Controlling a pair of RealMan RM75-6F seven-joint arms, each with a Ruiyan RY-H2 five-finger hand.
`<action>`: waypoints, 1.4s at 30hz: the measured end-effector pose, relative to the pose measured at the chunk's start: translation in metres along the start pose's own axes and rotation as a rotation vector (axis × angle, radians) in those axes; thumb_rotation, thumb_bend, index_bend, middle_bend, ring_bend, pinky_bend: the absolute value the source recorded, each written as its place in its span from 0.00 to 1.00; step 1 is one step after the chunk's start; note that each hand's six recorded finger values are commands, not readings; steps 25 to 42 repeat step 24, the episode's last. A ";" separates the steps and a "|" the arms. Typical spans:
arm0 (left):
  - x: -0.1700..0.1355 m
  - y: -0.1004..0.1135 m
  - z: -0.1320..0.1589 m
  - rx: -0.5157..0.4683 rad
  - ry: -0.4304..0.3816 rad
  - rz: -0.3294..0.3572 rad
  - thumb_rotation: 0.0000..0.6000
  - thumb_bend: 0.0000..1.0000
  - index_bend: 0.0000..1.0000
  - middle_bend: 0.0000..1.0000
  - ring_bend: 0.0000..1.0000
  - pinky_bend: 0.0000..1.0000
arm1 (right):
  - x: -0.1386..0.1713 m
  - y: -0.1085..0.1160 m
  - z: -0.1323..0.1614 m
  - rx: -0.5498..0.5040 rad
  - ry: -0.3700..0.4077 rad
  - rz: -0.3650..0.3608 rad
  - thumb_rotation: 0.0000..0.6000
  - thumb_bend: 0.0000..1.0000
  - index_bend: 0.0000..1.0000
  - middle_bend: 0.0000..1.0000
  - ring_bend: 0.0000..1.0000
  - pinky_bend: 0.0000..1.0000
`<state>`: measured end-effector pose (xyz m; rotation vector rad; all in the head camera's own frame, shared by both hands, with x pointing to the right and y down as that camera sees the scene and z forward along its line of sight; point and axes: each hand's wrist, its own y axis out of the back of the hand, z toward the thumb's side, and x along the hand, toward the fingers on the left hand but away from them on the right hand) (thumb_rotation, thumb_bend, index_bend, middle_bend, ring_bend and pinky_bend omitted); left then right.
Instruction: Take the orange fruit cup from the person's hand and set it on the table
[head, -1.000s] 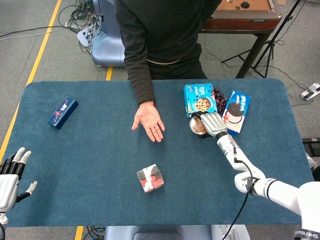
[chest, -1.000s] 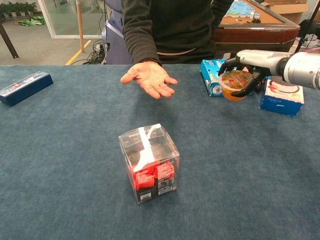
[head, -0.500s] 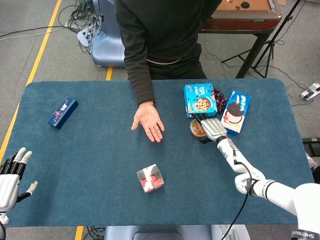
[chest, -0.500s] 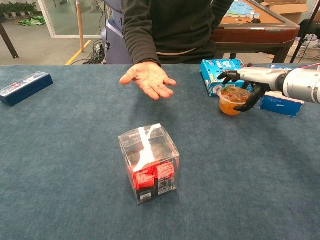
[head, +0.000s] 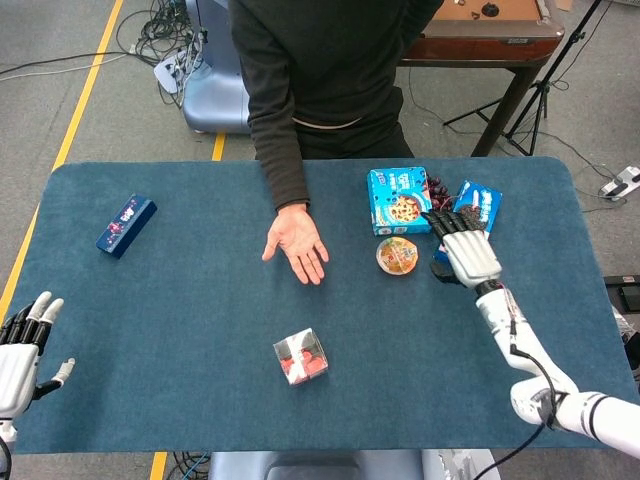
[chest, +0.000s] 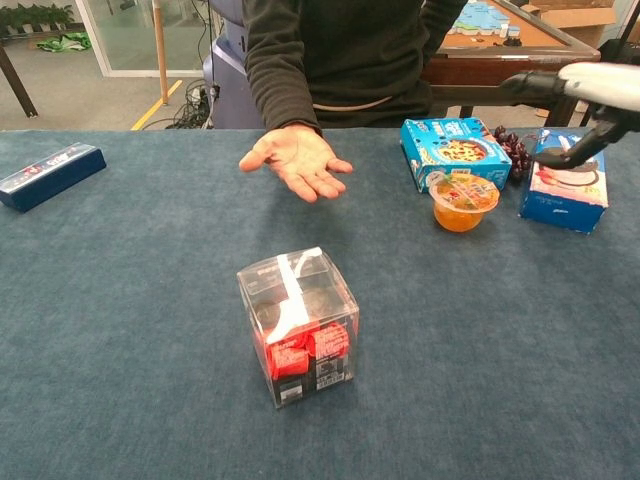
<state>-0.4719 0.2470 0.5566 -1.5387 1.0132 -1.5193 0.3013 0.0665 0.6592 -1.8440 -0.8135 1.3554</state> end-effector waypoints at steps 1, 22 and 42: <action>0.001 -0.001 0.000 -0.001 -0.001 -0.001 1.00 0.30 0.00 0.00 0.03 0.09 | 0.009 0.006 -0.005 0.005 -0.016 -0.019 1.00 0.36 0.00 0.09 0.00 0.09; 0.016 -0.009 0.012 -0.011 -0.041 -0.018 1.00 0.30 0.00 0.00 0.03 0.09 | 0.186 0.035 -0.091 0.041 -0.302 -0.167 1.00 0.36 0.00 0.13 0.00 0.09; 0.016 -0.009 0.013 -0.013 -0.042 -0.016 1.00 0.30 0.00 0.00 0.03 0.09 | 0.195 0.033 -0.093 0.034 -0.313 -0.172 1.00 0.36 0.00 0.14 0.00 0.09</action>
